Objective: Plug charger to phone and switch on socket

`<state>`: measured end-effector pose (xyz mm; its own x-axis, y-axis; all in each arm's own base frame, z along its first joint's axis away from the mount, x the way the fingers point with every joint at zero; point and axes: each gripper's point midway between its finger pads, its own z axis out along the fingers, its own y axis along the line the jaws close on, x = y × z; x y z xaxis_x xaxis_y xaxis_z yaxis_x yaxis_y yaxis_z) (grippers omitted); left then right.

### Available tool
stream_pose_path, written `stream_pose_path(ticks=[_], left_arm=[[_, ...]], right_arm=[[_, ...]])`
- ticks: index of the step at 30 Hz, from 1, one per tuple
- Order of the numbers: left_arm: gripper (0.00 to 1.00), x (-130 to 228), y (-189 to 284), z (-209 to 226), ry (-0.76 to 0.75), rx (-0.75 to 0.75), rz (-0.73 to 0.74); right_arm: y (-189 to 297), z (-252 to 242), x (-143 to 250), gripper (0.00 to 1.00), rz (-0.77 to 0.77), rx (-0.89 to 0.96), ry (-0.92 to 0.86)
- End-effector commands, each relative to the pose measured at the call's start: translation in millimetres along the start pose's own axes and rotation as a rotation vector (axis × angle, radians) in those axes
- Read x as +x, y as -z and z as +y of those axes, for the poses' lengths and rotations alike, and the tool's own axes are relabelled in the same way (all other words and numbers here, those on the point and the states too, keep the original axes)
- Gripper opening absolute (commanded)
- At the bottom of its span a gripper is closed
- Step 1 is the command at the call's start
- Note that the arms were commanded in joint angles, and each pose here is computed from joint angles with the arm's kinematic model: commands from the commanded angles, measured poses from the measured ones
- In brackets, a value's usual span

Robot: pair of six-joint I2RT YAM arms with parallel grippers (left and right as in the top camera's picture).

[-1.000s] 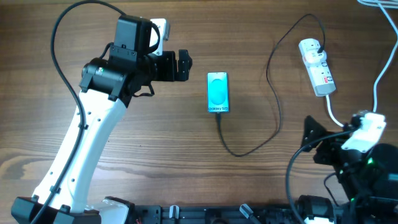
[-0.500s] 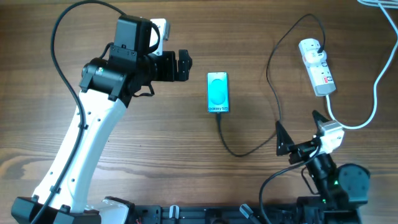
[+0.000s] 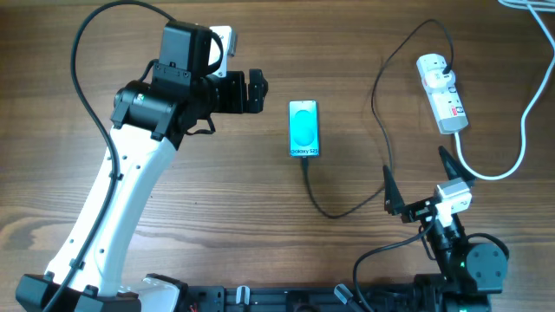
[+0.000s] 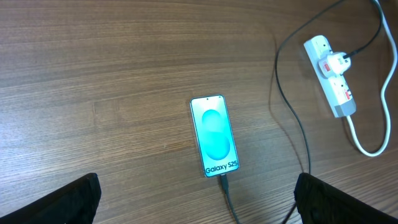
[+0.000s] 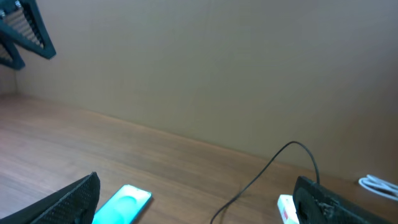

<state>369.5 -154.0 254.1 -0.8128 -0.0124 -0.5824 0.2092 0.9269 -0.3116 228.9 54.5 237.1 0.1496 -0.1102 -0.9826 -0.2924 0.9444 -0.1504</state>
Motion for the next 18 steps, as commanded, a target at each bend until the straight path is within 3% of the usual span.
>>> stream_pose_path(ticks=[1, 18], left_arm=[[1.0, -1, 0, 3, -0.009, -0.008, -0.005], [1.0, -1, 0, 3, -0.009, -0.008, -0.005]], right_arm=[[1, 4, 6, 1.0, -0.018, -0.014, 0.042], [-3, -10, 23, 1.0, -0.051, 0.077, 0.028]])
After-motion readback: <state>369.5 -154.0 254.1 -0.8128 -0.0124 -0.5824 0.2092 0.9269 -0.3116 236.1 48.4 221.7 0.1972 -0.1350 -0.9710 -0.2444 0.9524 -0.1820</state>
